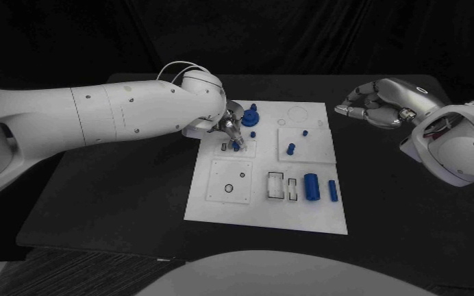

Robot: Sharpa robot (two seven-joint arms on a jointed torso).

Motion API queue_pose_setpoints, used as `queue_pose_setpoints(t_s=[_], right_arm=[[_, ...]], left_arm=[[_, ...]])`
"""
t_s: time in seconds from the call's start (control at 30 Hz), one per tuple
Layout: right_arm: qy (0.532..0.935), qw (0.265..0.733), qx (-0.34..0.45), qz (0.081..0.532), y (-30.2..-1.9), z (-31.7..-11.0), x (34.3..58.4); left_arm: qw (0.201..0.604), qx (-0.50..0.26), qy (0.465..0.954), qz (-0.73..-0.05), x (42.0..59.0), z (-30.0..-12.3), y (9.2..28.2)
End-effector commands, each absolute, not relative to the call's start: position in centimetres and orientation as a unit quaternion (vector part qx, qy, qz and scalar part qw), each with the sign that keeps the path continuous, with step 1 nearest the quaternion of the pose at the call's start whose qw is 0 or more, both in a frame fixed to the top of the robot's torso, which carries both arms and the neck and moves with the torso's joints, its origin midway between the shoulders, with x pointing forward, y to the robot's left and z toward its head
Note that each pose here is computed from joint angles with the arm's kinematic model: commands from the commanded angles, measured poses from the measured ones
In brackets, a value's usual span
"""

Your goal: Assemble the parts on the task board

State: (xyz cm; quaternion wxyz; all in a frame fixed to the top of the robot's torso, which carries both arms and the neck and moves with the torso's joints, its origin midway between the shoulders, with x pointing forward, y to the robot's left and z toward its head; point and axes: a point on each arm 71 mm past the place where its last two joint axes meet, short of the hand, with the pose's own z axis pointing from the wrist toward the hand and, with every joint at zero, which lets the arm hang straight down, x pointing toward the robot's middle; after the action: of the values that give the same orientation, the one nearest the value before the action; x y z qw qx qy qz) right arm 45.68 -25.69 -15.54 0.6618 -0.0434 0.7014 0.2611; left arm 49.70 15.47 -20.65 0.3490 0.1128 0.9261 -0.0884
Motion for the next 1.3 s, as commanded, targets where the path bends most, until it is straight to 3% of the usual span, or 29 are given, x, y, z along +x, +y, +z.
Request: queue_pose_setpoints(t_s=[0.03, 0.47, 1.3], right_arm=[[0.709, 0.657, -0.04, 0.254, -25.8, -15.8, 45.7], [0.712, 0.654, -0.04, 0.252, -25.8, -16.0, 45.7], [0.719, 0.648, -0.04, 0.249, -25.7, -16.3, 45.6]], left_arm=[[0.353, 0.109, 0.925, -0.092, 49.6, -20.6, 15.5], [0.303, 0.038, 0.945, -0.119, 49.2, -21.0, 16.5], [0.334, 0.002, 0.934, -0.13, 49.3, -20.7, 17.1]])
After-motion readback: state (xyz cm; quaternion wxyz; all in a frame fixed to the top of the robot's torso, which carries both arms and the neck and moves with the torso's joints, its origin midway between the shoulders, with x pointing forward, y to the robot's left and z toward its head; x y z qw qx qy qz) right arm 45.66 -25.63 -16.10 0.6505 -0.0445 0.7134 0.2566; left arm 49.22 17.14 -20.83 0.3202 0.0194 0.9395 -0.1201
